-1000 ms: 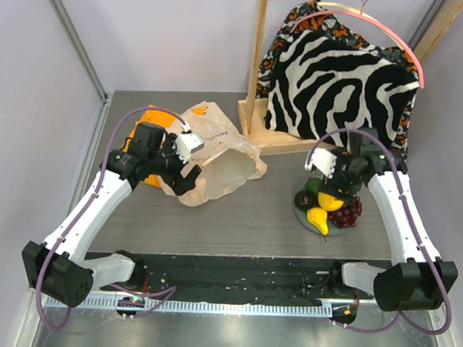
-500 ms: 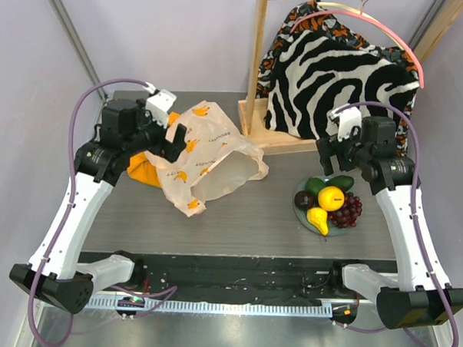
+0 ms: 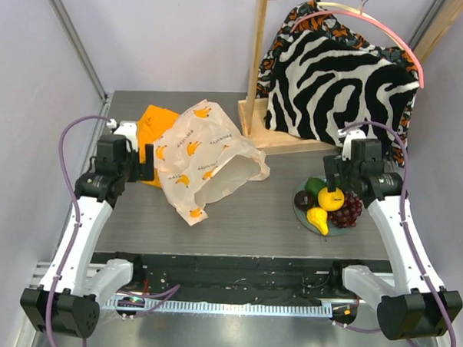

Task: Take the fake fruits out of the plastic bag
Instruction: Reset both arms

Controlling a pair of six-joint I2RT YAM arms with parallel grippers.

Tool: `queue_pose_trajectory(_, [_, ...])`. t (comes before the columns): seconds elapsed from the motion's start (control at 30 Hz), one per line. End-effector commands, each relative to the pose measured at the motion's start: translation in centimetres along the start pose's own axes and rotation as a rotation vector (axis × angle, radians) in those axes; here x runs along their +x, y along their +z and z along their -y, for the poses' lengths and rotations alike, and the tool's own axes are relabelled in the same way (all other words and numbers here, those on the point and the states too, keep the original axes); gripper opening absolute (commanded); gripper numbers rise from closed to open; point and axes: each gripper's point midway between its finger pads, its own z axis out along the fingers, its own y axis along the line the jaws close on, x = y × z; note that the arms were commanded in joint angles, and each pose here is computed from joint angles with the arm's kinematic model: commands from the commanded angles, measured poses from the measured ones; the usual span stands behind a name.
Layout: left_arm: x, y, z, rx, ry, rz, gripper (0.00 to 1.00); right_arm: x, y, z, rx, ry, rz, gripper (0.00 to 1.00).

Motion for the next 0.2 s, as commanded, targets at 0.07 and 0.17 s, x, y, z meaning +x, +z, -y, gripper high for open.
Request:
queue_pose_trajectory(0.07, [0.6,-0.2,-1.8,-0.089,-0.027,0.089,1.00,-1.3,-0.1,1.5,0.097,0.067,0.062,1.00])
queue_pose_trajectory(0.17, [1.0,-0.1,-1.8,-0.074,-0.048,0.086,1.00,-1.4,-0.3,1.2,0.077,0.070,0.072,1.00])
